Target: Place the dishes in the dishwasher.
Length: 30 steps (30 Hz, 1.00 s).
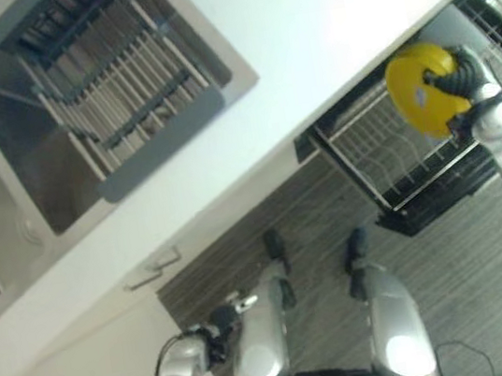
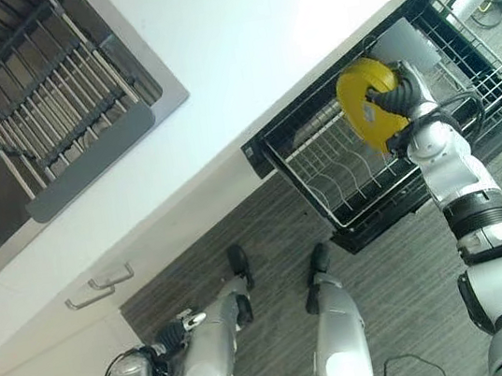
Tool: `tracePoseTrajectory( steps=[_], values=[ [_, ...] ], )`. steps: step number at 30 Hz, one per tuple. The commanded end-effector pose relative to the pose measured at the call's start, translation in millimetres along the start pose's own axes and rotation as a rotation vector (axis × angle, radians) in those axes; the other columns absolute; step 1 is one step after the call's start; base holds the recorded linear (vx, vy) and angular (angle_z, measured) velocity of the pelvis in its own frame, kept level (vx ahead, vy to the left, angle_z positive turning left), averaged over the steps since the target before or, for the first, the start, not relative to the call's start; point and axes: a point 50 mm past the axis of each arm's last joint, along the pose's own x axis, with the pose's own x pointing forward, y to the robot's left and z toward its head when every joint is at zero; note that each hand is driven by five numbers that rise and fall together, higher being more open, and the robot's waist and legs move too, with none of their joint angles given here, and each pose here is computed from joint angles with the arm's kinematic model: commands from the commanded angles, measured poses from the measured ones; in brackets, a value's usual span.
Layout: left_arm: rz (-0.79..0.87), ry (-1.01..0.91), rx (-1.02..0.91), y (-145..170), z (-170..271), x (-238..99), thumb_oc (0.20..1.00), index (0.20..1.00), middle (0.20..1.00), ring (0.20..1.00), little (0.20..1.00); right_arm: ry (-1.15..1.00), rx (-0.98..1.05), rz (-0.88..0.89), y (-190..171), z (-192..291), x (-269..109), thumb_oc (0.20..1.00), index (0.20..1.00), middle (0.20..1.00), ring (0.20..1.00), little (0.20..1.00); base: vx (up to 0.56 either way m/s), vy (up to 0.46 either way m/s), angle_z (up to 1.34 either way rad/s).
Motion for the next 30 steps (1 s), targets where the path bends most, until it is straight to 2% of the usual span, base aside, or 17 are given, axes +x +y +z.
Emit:
tracePoseTrajectory(
  steps=[1,7,9,10,19,22,30],
  values=[
    [-0.011,0.010,0.033,2.8,-3.4,-3.5,1.000,1.000,1.000,1.000,1.000,-0.115,-0.205,-0.239,-42.4,17.7,8.3,0.200,0.200,0.200,0.200,0.200,-0.02,-0.018,0.08],
    [-0.031,-0.037,0.036,-7.2,7.2,4.9,1.000,1.000,1.000,1.000,1.000,-0.199,-0.510,-0.711,-57.4,35.7,9.7,0.200,0.200,0.200,0.200,0.200,-0.03,0.012,0.11],
    [-0.040,-0.047,0.032,-8.8,7.5,5.5,1.000,1.000,1.000,1.000,1.000,-0.216,-0.542,-0.768,-57.9,37.0,8.5,0.200,0.200,0.200,0.200,0.200,-0.05,0.067,0.08],
    [-0.065,-0.074,0.053,-13.4,10.3,7.1,1.000,1.000,1.000,1.000,1.000,-0.264,-0.586,-0.895,-57.9,38.2,4.4,0.200,0.200,0.200,0.200,0.200,0.01,0.059,0.08],
    [-0.067,-0.107,0.027,-16.2,11.1,6.5,1.000,1.000,1.000,1.000,1.000,-0.261,-0.673,-1.065,-66.2,28.2,-2.3,0.200,0.200,0.200,0.200,0.200,-0.03,0.016,0.07],
    [-0.099,-0.147,0.009,-20.1,7.4,2.3,1.000,1.000,1.000,1.000,1.000,-0.240,-0.709,-1.155,-82.3,22.5,-4.4,0.200,0.200,0.200,0.200,0.200,-0.05,0.096,0.09],
    [-0.181,-0.172,-0.001,-29.0,4.8,-2.2,1.000,1.000,1.000,1.000,1.000,-0.165,-0.745,-1.148,-94.1,16.5,-0.5,0.200,0.200,0.200,0.200,0.200,-0.02,0.057,0.03]
  ],
)
